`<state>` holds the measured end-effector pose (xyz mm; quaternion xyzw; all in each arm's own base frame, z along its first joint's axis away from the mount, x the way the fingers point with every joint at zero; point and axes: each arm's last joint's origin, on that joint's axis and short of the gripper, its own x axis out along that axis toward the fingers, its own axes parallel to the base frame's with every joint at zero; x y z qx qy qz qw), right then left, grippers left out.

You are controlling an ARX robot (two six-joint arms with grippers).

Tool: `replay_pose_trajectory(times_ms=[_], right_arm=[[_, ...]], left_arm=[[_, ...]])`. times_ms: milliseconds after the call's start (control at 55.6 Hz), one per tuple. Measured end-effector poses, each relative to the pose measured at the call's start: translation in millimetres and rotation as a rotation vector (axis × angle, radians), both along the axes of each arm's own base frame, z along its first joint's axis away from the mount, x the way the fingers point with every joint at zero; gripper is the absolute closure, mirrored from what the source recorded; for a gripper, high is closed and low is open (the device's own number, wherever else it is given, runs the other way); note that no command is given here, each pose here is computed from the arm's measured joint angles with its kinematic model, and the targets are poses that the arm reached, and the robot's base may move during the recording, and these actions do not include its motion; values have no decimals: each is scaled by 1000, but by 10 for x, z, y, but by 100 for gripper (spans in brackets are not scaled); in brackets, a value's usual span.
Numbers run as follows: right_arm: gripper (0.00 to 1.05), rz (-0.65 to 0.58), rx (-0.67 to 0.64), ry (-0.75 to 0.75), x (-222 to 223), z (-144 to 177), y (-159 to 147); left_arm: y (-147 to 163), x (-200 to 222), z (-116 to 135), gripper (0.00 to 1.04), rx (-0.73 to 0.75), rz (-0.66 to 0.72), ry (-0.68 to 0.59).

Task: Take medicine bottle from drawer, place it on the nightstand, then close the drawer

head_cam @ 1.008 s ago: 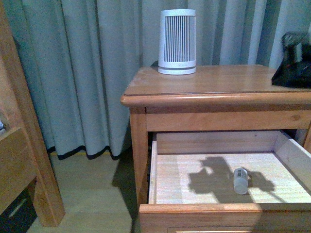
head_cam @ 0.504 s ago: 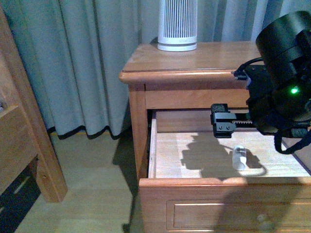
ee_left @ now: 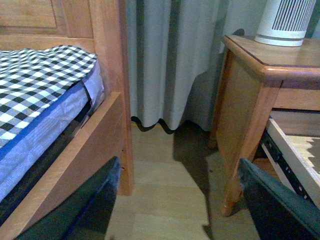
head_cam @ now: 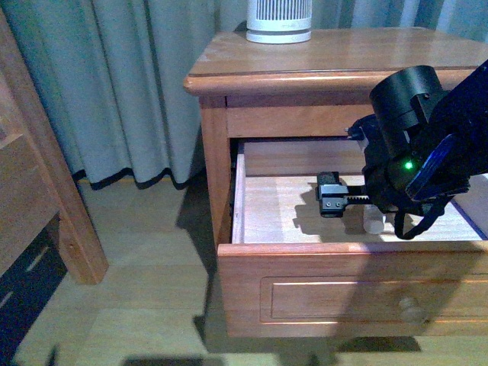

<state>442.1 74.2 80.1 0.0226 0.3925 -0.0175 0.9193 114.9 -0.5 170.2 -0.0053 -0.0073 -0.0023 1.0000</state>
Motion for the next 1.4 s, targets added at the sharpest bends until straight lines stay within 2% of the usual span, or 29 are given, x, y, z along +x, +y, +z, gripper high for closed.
replay_pose_trajectory(times_ms=[144,378,558,612,828,1026,1134,1259,1403], right_arm=[[8,-18,0,4,31,-87,-76],[44,-22,-5,-10,11,-137,-93],[71,25,-6,-23,-151,-137,-8],[74,56,5,-27,-236,-117,40],[75,128,3,-86,-546,106,120],[75,158,4,-264,-692,917,31],[75,168,5,-406,-614,1539,-51],[75,161,-16,-505,-444,1981,-113],[75,131,-56,-571,-136,2343,-178]], left_arm=[[0,0,0,5,1,0,0],[0,0,0,7,2,0,0],[0,0,0,7,2,0,0],[0,0,0,7,2,0,0],[0,0,0,7,2,0,0],[0,0,0,7,2,0,0],[0,0,0,7,3,0,0],[0,0,0,7,3,0,0],[0,0,0,7,3,0,0]])
